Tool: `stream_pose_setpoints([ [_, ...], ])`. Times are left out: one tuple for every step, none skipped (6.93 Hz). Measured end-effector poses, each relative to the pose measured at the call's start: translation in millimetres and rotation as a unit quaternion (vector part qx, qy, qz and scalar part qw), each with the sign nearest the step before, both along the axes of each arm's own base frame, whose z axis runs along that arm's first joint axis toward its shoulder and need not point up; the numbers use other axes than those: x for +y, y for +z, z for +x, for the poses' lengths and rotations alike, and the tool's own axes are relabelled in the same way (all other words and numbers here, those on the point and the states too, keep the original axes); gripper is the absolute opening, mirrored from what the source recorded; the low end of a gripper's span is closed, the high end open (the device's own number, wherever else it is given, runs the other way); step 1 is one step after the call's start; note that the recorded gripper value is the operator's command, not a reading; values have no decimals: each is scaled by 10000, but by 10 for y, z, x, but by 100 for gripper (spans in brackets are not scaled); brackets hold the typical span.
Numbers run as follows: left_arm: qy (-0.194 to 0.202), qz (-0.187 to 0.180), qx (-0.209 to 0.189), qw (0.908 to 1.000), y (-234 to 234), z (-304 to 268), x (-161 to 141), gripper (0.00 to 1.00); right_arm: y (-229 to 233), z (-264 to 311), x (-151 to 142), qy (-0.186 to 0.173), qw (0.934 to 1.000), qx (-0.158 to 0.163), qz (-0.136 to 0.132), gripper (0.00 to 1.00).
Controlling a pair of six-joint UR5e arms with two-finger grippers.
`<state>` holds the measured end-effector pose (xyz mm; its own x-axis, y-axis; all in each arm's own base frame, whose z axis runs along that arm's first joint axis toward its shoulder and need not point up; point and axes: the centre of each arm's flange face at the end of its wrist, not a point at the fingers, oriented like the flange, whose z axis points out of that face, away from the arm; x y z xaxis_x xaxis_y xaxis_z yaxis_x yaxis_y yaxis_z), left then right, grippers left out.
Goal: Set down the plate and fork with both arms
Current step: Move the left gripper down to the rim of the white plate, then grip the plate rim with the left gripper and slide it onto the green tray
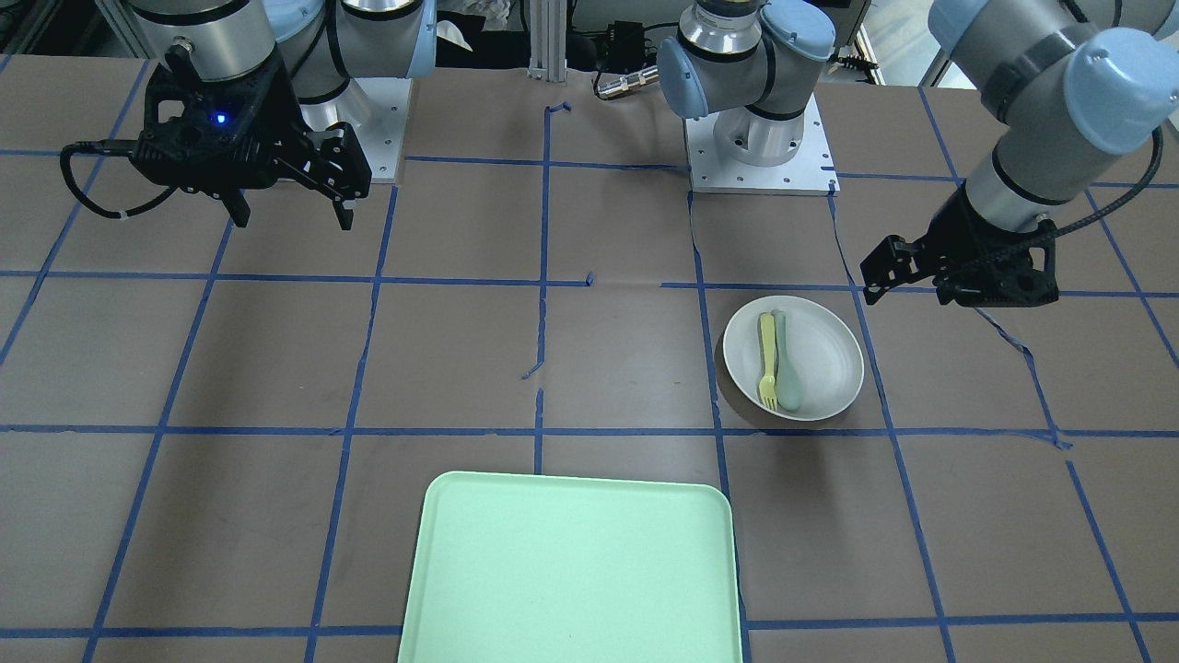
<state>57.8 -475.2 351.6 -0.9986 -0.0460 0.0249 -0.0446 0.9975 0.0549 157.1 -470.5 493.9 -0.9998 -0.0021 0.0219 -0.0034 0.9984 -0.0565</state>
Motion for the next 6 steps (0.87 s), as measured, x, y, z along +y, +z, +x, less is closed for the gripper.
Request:
stream_pose_setpoints([
  [25,-73,-17,10000,-378,154,138,90,-6,3,1,1,10000,-1,7,100],
  [50,-190,-64,9998,-709,192,270,76,-9,9,4,6,10000,-1,12,100],
  [96,-224,-34,9997,-963,195,384,69,-12,16,8,14,10000,-1,17,100],
  [198,-203,66,9996,-1175,220,481,61,-16,24,10,23,10000,2,24,100],
  [317,-193,180,9991,-1348,257,537,58,-19,27,10,25,10000,5,30,100],
  [389,-194,293,9986,-1474,273,542,39,-21,28,10,28,10000,7,33,100],
])
